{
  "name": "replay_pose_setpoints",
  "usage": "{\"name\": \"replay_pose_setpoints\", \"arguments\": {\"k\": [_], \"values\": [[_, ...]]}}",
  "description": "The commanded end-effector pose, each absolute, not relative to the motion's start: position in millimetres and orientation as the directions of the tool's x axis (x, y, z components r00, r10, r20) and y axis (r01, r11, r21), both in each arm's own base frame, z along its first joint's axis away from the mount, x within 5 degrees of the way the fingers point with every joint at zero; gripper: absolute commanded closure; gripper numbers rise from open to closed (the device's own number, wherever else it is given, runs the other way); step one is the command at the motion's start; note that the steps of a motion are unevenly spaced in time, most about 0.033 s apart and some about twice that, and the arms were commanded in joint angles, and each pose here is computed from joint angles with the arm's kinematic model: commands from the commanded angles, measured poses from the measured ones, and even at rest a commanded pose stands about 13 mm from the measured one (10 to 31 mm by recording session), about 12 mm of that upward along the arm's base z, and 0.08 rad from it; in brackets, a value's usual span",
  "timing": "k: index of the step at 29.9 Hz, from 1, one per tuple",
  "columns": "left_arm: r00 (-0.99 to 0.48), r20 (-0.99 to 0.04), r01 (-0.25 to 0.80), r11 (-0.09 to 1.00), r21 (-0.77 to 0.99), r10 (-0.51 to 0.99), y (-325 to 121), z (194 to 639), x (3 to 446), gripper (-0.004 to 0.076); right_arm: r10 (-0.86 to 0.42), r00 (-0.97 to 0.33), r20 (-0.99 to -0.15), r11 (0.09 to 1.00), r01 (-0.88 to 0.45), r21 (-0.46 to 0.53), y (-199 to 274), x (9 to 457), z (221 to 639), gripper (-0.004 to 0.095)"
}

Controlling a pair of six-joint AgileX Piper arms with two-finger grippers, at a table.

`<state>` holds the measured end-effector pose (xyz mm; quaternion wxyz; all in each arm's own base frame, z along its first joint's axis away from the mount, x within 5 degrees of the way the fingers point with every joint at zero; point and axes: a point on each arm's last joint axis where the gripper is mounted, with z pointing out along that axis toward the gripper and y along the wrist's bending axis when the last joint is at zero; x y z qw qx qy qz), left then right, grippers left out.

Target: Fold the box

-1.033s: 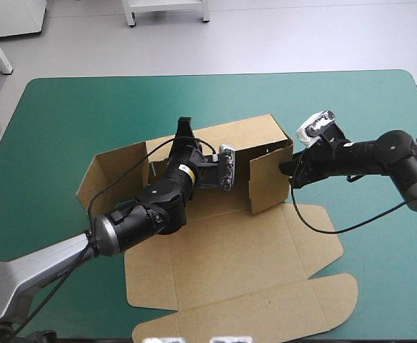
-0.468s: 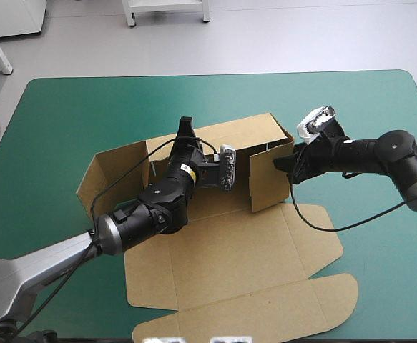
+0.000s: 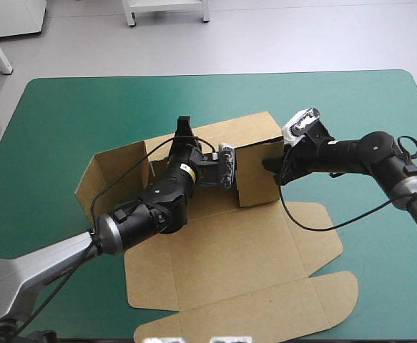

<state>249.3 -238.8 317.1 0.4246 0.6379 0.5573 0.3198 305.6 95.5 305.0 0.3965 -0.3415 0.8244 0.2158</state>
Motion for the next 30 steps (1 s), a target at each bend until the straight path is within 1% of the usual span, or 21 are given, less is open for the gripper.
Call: {"name": "replay_pose_setpoints", "arguments": {"k": [1,9,11,16,20,27,28,30], "values": [[0.237,-0.125,0.394,0.022,0.919,0.963,-242.8,335.1,244.1,0.0733,-0.341,-0.423,-0.84,0.69,-0.719,0.082,98.6,305.4,322.8,0.0389],[0.249,-0.124,0.373,0.023,0.928,0.961,-243.7,337.1,244.6,0.0732,-0.332,-0.426,-0.841,0.709,-0.701,0.076,97.9,312.5,317.3,0.0477],[0.243,-0.141,0.367,0.044,0.929,0.96,-243.7,338.1,245.0,0.0732,-0.336,-0.416,-0.845,0.703,-0.707,0.068,98.4,313.0,317.2,0.0527],[0.244,-0.154,0.351,0.061,0.934,0.957,-244.2,339.9,245.5,0.0732,-0.346,-0.387,-0.855,0.704,-0.709,0.036,97.8,314.7,318.3,0.0749],[0.244,-0.155,0.35,0.062,0.935,0.957,-244.2,340.1,245.6,0.0733,-0.349,-0.387,-0.853,0.699,-0.715,0.038,98.2,314.0,318.1,0.0923],[0.25,-0.147,0.33,0.059,0.942,0.957,-244.3,341.8,246.1,0.0724,-0.354,-0.387,-0.852,0.689,-0.723,0.042,99.0,313.1,317.9,0.0927],[0.253,-0.147,0.323,0.06,0.944,0.956,-244.2,343.0,246.0,0.0708,-0.352,-0.387,-0.852,0.689,-0.723,0.044,99.0,313.1,318.0,0.0927],[0.262,-0.163,0.323,0.072,0.944,0.951,-244.0,345.5,244.7,0.0643,-0.34,-0.392,-0.855,0.692,-0.72,0.055,99.4,313.1,318.5,0.0927]]}}
